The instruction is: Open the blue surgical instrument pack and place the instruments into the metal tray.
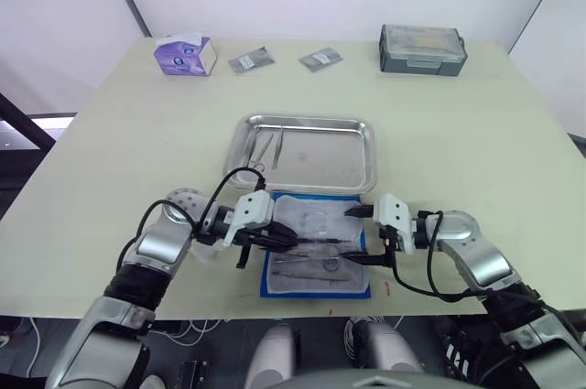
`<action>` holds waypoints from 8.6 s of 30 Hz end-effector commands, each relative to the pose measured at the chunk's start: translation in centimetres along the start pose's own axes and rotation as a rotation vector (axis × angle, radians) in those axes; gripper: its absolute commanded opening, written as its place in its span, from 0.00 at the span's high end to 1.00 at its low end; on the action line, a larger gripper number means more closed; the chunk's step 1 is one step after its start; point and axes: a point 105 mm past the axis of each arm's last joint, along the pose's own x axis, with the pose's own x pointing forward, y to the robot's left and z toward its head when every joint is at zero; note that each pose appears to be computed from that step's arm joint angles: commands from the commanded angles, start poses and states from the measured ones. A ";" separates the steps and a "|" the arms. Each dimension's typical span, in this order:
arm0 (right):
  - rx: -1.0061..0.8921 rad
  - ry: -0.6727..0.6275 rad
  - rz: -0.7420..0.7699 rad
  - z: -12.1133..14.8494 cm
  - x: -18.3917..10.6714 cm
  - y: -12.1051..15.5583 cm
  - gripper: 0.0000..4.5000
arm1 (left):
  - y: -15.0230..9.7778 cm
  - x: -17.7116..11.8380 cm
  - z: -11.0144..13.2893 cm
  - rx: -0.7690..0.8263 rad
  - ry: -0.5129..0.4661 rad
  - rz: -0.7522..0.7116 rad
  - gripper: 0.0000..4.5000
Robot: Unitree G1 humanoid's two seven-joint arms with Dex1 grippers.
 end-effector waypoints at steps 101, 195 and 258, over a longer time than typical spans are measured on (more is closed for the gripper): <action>0.188 0.301 0.066 -7.9 -0.3 2.2 0.00 | 2.1 -5.6 4.0 -0.097 0.161 0.025 0.99; 0.196 0.288 0.069 -7.7 -0.3 2.6 0.00 | 11.2 -0.3 3.4 -0.840 -0.114 1.314 0.82; 0.121 0.128 -0.067 -3.1 -2.8 2.4 0.00 | -3.0 -6.9 3.2 0.102 -0.183 -0.057 0.00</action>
